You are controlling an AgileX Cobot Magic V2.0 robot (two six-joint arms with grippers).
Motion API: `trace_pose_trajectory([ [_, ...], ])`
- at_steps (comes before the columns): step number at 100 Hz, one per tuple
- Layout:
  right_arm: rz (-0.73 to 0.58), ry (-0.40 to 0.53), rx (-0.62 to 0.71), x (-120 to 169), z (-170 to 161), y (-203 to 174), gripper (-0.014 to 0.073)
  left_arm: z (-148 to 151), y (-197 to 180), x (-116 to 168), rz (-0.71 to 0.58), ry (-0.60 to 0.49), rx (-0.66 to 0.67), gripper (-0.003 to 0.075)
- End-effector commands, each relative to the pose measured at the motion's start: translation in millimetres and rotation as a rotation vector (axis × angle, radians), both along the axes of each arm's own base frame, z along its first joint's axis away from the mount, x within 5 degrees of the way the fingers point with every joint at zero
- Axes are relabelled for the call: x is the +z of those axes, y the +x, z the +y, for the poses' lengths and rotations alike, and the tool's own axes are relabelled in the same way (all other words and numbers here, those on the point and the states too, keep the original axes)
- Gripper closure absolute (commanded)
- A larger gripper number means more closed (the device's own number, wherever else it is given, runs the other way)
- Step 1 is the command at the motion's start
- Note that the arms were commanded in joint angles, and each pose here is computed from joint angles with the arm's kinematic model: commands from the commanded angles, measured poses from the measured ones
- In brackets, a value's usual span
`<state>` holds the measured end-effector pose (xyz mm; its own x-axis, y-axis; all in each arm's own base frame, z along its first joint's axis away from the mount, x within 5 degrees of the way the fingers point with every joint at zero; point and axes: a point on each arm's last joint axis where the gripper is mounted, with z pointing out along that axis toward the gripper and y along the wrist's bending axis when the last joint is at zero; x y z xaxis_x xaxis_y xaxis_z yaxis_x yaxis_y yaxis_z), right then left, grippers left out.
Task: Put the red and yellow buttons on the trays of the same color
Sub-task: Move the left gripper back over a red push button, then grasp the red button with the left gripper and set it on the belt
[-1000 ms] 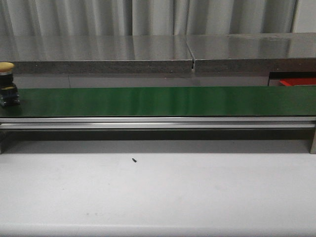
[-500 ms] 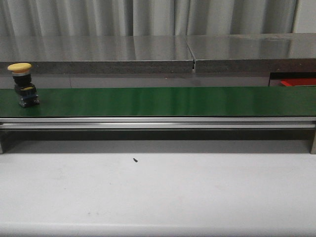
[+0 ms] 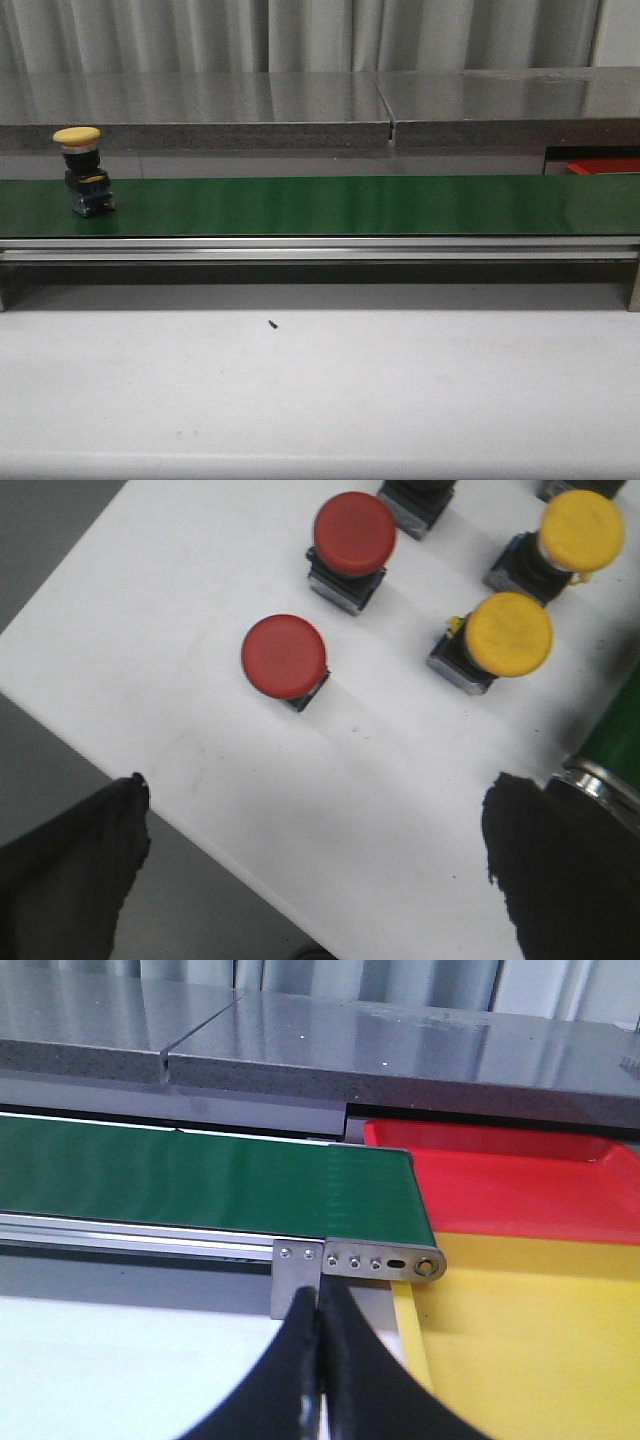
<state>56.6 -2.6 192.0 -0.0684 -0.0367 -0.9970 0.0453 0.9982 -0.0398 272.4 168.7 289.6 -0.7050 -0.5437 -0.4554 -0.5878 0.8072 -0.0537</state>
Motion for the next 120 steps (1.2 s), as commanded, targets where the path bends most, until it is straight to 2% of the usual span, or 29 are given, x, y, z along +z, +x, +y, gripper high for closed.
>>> trace_pose_trajectory([
  [1,-0.102,-0.010,-0.004,9,0,-1,0.0694,9,4,8,-0.079,0.038,0.036,0.0092],
  [44,-0.102,-0.010,-0.004,9,0,-1,0.0694,29,32,-53,-0.002,-0.026,0.051,0.0092],
  [59,-0.102,-0.010,-0.004,9,0,-1,0.0694,35,41,-61,-0.035,-0.005,0.053,0.0092],
  [92,-0.102,-0.010,-0.004,9,0,-1,0.0694,47,60,-77,-0.013,-0.019,0.053,0.0108],
  [101,-0.102,-0.010,-0.004,9,0,-1,0.0694,47,60,-78,-0.015,-0.019,0.054,0.0215],
  [120,-0.102,-0.010,-0.004,9,0,-1,0.0694,47,60,-77,-0.012,-0.022,0.055,0.0644],
])
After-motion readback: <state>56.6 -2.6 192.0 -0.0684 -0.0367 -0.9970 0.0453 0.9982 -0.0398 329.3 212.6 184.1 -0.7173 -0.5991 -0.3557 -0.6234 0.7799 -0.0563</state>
